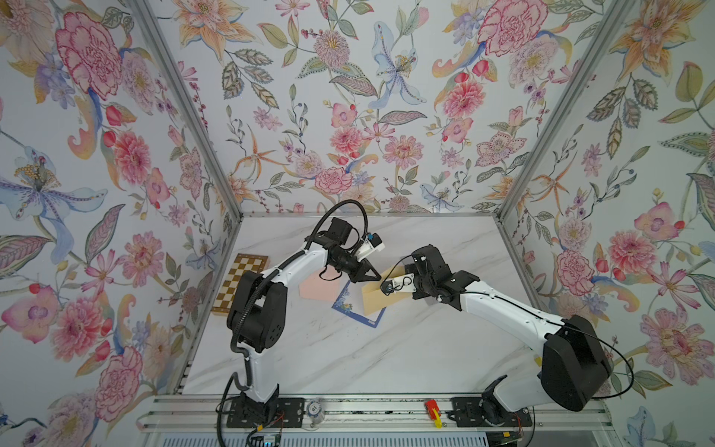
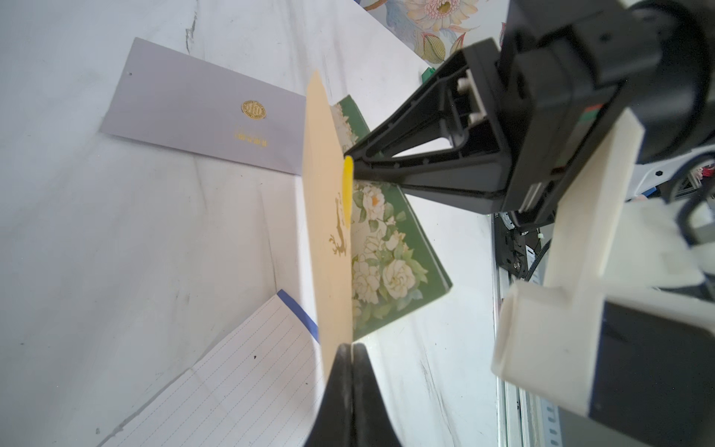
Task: Fold the letter paper in half and place it into the envelope
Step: Place the letter paper in the envelope.
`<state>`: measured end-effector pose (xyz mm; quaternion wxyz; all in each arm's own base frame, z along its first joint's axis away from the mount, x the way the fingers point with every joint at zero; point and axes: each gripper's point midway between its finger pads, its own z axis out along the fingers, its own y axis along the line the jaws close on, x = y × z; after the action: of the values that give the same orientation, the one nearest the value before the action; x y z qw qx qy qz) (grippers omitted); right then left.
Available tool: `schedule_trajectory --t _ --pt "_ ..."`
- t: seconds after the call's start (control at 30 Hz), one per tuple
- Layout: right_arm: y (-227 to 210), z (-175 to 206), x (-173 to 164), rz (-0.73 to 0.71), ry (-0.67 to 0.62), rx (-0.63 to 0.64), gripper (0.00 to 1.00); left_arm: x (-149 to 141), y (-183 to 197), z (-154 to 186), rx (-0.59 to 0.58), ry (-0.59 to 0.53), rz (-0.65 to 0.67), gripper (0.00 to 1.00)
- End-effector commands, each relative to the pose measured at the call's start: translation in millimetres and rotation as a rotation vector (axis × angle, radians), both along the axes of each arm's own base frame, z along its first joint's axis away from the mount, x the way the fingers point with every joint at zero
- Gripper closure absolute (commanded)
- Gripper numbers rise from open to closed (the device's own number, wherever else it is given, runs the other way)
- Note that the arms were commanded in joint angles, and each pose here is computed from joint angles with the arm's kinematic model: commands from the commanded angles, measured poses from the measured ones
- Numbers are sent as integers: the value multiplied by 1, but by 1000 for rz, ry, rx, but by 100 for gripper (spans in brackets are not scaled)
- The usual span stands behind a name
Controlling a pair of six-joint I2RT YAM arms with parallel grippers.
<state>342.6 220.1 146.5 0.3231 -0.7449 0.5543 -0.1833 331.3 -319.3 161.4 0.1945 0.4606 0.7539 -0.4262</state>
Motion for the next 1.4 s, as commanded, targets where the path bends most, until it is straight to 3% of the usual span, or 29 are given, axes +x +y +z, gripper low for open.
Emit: schedule_trajectory --t 0.0,0.23,0.5,1.37 --pt "-2 -6 -10 -34 66 9 100 -13 -3 15 -14 -23 -29 100" --pt "12 0 -23 -46 155 140 100 -21 -9 19 -21 -31 -45 100" --pt "25 0 -28 -38 163 180 100 -29 -17 26 -28 -43 -58 100" --pt "-7 -26 -27 -105 49 -130 100 -31 -20 23 12 -25 -61 100"
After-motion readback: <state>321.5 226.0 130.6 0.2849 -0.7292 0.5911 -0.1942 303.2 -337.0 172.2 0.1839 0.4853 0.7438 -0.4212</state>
